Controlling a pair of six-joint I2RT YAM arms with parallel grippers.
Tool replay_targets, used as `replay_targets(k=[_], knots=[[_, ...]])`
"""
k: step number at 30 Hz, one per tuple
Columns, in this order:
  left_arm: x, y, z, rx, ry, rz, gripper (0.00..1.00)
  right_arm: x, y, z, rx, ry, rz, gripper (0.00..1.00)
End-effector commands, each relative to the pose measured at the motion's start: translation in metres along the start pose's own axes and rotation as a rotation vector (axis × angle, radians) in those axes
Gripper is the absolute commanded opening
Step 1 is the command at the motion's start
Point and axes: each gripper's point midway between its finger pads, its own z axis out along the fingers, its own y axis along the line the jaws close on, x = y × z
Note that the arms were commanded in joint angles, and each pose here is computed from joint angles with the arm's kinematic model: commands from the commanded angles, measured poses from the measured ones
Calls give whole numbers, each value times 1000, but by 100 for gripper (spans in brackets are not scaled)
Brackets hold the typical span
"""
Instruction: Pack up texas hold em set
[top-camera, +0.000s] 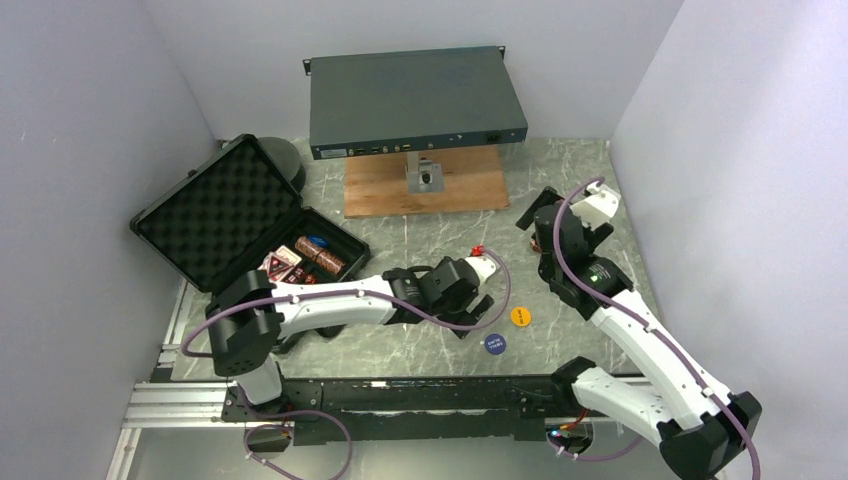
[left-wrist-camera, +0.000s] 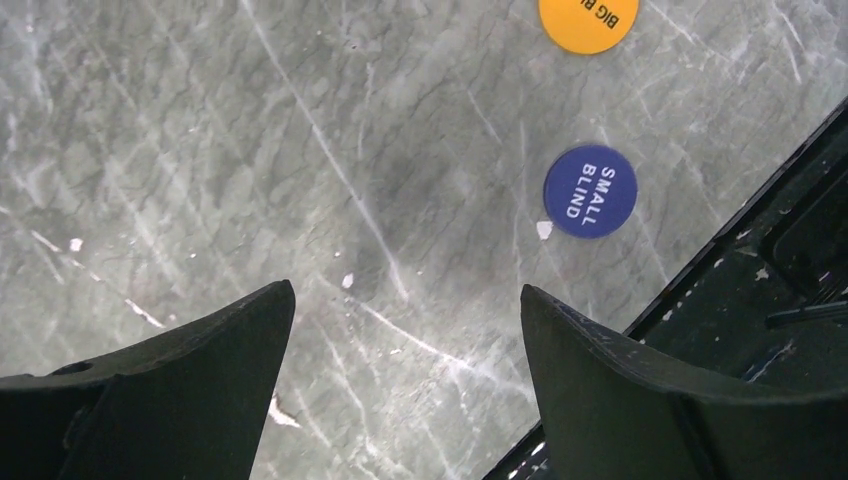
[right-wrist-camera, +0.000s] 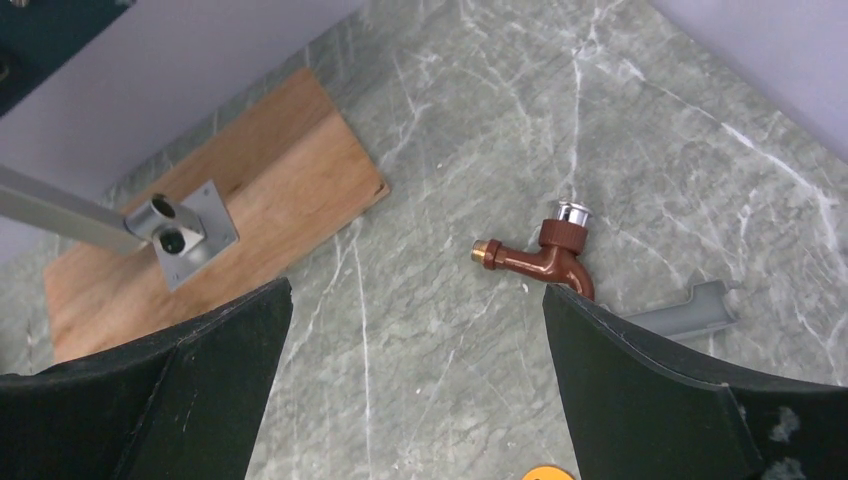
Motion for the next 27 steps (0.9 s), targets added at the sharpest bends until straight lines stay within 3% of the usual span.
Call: replay_targets(k=[1,16,27], knots=[[-30,-23,9,30,-80,-29,89,-12,-18,-4,52,-76,85,100],[-8,-81,48,24,-11,15,84,-10,-18,-3,45,-83,71,100],[2,-98,72,-10,15,20,80,-18,-26,-5,69,-121,80,100]])
